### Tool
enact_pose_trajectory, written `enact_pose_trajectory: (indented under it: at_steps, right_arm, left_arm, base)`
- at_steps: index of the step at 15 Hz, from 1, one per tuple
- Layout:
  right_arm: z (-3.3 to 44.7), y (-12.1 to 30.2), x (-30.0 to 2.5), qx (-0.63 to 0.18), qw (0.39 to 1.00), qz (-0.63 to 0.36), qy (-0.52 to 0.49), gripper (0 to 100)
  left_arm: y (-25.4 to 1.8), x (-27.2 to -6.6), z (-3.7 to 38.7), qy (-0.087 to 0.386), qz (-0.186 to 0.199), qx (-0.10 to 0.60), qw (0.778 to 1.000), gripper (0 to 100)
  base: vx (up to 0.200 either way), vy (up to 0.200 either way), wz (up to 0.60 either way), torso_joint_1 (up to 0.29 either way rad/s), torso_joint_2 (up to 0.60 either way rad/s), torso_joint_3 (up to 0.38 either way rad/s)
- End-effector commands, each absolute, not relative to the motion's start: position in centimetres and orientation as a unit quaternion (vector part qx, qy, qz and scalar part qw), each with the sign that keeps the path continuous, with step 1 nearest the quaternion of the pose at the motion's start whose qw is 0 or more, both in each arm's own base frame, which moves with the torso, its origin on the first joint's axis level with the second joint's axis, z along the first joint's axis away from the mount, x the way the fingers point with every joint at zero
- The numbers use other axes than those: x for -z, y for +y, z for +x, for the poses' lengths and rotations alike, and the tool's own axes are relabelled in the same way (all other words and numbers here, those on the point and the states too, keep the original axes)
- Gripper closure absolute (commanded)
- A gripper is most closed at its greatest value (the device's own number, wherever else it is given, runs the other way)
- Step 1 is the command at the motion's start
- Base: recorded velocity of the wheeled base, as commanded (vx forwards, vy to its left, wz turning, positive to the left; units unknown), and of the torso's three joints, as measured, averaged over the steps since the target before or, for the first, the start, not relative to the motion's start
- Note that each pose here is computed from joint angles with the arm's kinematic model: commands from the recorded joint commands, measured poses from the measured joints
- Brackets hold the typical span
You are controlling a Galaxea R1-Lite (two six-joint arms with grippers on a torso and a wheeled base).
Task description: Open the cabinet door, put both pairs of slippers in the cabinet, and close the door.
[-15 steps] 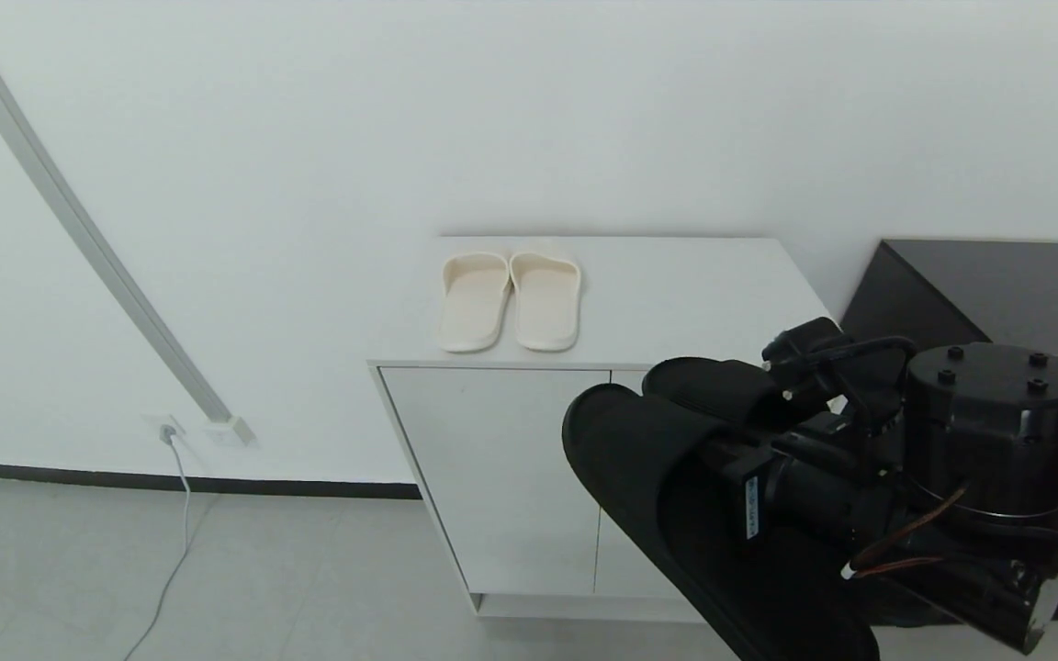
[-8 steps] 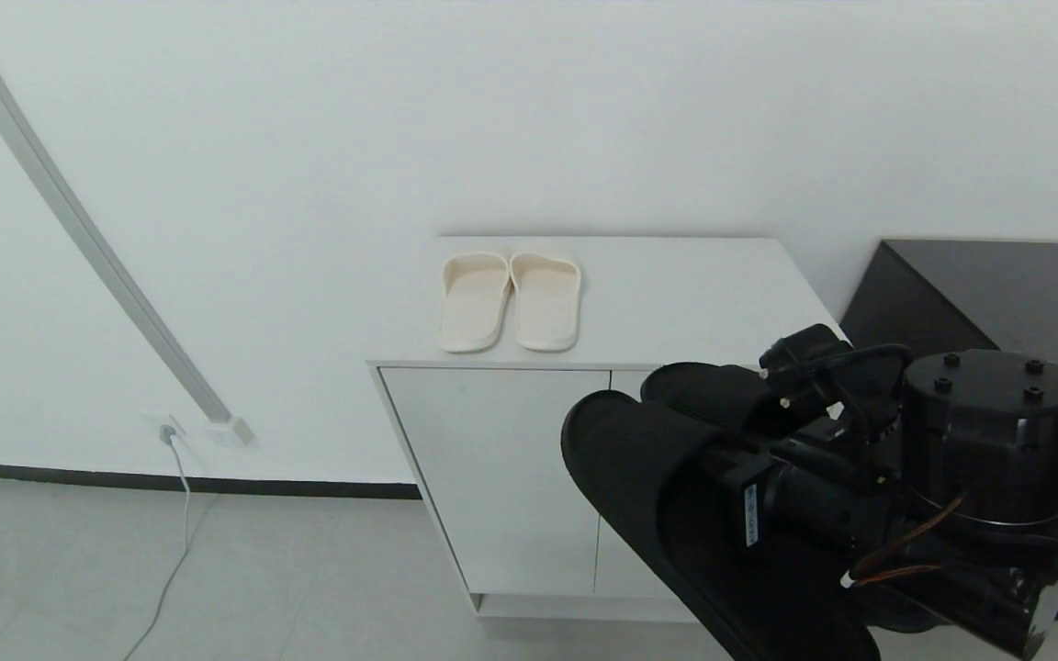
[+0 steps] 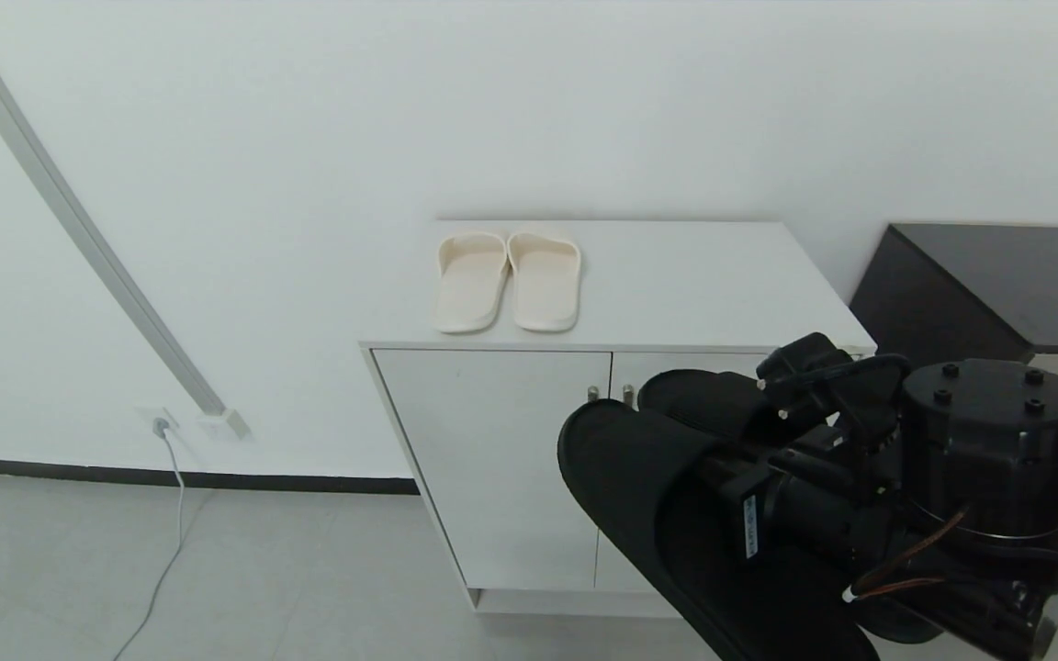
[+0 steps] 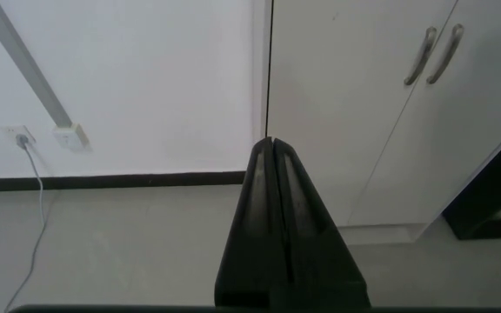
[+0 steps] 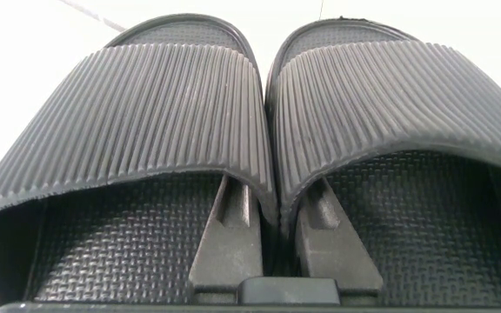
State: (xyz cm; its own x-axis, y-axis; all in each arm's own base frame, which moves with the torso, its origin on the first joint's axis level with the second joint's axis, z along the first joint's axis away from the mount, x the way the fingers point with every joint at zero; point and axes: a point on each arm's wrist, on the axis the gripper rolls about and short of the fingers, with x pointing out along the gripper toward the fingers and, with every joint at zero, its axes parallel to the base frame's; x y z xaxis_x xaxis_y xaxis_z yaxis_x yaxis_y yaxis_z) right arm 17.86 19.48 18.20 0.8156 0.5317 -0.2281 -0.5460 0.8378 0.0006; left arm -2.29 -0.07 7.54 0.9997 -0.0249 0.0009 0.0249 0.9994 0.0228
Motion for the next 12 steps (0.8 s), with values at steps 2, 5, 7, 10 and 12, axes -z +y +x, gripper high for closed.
enact_pose_trajectory:
  at_steps: [2,5,7,10,12]
  right_arm:
    - [17.8,19.5,-18.0,-0.283,0.952,-0.034,0.113,100]
    - [17.8,19.4,-17.5,-0.285,0.950,-0.039,0.122,100]
    - [17.7,19.4,-17.4,-0.285,0.950,-0.039,0.122,100]
    - [17.6,19.4,-17.2,-0.287,0.949,-0.042,0.125,100]
    - [17.7,19.5,-16.9,-0.285,0.949,-0.044,0.130,100]
  left_arm:
    - [-0.1,-7.5,-2.3,0.001,0.011,0.014,1.000,100]
    - [-0.1,-7.5,-2.3,0.001,0.011,0.013,1.000,0]
    - [-0.1,-7.5,-2.3,0.001,0.011,0.012,1.000,0]
    - [-0.1,-7.5,-2.3,0.001,0.011,0.013,1.000,0]
    - [-0.1,-7.5,-2.3,0.001,0.011,0.013,1.000,0]
  base:
    - [0.000,0.000,0.00,-0.222,0.53,0.295]
    - [0.000,0.000,0.00,-0.235,0.55,0.325]
    - [0.000,0.000,0.00,-0.227,0.54,0.320]
    - [0.000,0.000,0.00,-0.206,0.53,0.321]
    - [0.000,0.000,0.00,-0.193,0.49,0.310]
